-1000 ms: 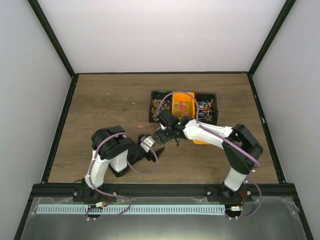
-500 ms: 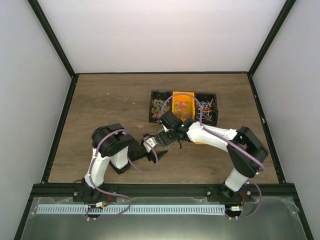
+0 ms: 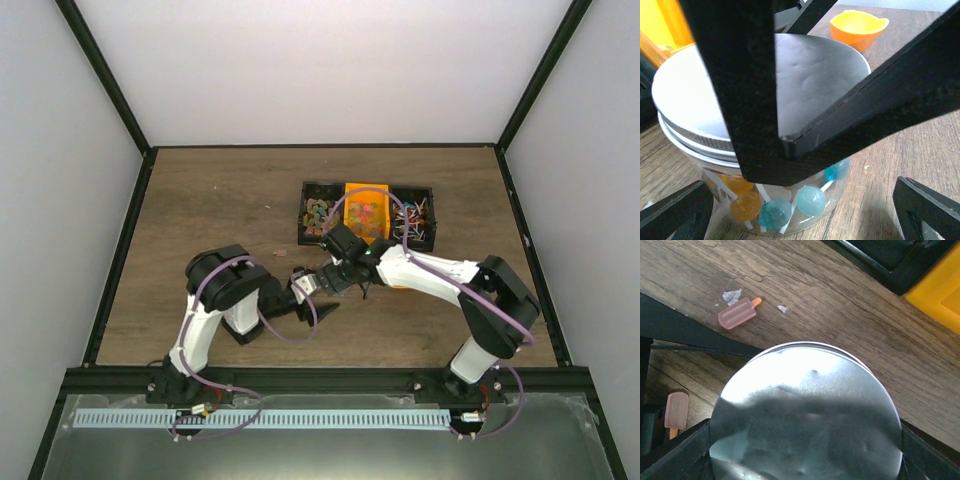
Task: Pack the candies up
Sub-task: Screw the bottle lid onto the packing bottle.
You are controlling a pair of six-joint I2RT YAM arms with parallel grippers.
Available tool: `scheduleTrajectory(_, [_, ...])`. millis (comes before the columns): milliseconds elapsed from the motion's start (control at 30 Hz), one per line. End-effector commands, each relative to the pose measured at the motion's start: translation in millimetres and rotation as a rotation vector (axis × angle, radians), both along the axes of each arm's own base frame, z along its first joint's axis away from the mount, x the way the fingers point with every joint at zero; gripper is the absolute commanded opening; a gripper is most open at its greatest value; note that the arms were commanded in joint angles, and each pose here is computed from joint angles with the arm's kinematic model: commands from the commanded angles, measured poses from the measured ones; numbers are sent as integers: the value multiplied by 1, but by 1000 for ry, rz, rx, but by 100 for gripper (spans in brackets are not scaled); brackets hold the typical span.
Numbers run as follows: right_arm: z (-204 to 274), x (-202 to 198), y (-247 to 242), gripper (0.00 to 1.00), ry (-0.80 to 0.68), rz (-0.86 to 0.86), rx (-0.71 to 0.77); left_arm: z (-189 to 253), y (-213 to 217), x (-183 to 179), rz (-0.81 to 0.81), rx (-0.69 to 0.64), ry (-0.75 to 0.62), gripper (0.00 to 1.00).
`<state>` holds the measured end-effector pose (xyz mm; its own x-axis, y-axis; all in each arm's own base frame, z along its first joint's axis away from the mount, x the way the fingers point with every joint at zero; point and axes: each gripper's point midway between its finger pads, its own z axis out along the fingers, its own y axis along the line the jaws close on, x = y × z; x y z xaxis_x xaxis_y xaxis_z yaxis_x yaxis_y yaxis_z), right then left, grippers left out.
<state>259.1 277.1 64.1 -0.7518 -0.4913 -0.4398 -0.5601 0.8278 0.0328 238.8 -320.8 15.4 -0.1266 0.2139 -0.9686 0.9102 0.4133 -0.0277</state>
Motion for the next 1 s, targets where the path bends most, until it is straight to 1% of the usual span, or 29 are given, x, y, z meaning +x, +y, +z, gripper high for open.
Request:
scheduleTrajectory(0, [-75, -96, 19, 88, 308, 245, -57, 5, -40, -75, -413, -141, -4, 100])
scheduleTrajectory(233, [-77, -96, 22, 88, 312, 250, -56, 10, -41, -87, -489, -160, 8, 100])
scheduleTrajectory(433, [-79, -97, 25, 88, 310, 259, -56, 10, -46, -85, -495, -178, 58, 100])
scheduleTrajectory(467, [-80, -97, 25, 88, 311, 259, -57, 7, -46, -84, -492, -175, 66, 98])
scheduleTrajectory(600, [-80, -97, 24, 88, 308, 261, -60, -3, -44, -86, -488, -161, 99, 84])
scheduleTrajectory(667, [-82, -98, 23, 88, 311, 261, -62, -7, -43, -87, -486, -156, 112, 81])
scheduleTrajectory(833, [-85, -98, 23, 88, 312, 260, -65, -12, -41, -87, -480, -145, 121, 79])
scheduleTrajectory(967, [-84, -97, 24, 88, 310, 260, -63, -14, -41, -86, -472, -143, 128, 71])
